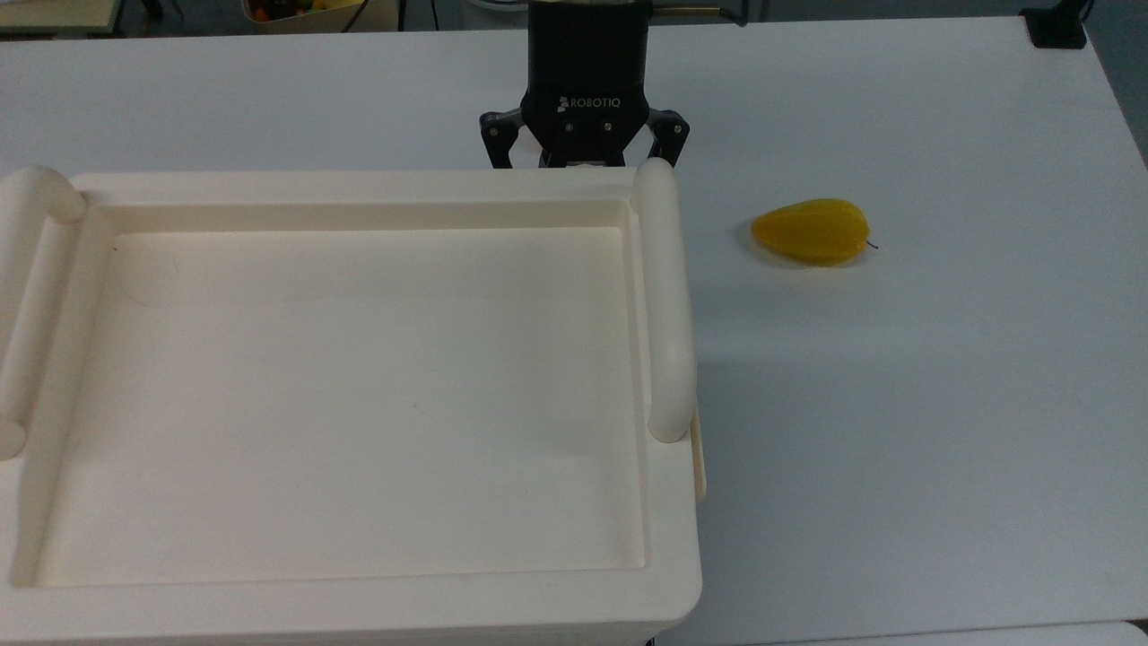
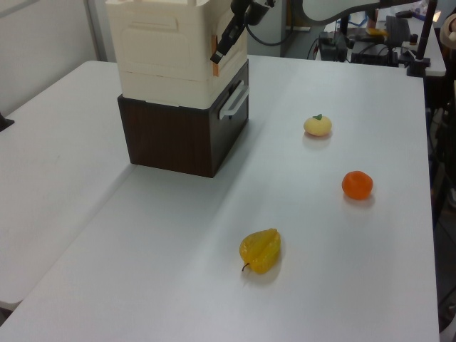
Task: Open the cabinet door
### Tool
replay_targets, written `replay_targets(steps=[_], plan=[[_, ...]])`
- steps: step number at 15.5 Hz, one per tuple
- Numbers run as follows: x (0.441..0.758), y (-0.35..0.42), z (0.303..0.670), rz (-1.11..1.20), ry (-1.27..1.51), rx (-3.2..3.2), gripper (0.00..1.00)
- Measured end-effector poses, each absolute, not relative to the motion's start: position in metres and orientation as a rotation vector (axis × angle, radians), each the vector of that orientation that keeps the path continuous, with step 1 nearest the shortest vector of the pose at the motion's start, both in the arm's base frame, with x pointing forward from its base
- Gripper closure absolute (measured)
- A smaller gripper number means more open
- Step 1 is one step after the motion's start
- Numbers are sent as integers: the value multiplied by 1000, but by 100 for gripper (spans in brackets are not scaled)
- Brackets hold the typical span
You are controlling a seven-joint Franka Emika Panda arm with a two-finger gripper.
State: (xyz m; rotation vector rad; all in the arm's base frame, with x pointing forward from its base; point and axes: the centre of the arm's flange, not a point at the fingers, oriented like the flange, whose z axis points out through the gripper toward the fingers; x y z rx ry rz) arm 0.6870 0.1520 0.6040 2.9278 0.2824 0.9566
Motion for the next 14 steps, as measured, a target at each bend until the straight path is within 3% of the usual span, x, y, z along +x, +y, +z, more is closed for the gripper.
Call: replay_targets(steps=[5,6,10,11,14], plan=[[687,150,604,958,259,2928,64],[688,149,604,957,261,2921,71],[688,147,604,955,260,2911,76],[688,146,604,954,259,2907,84],[687,146,604,943,252,2909,85]])
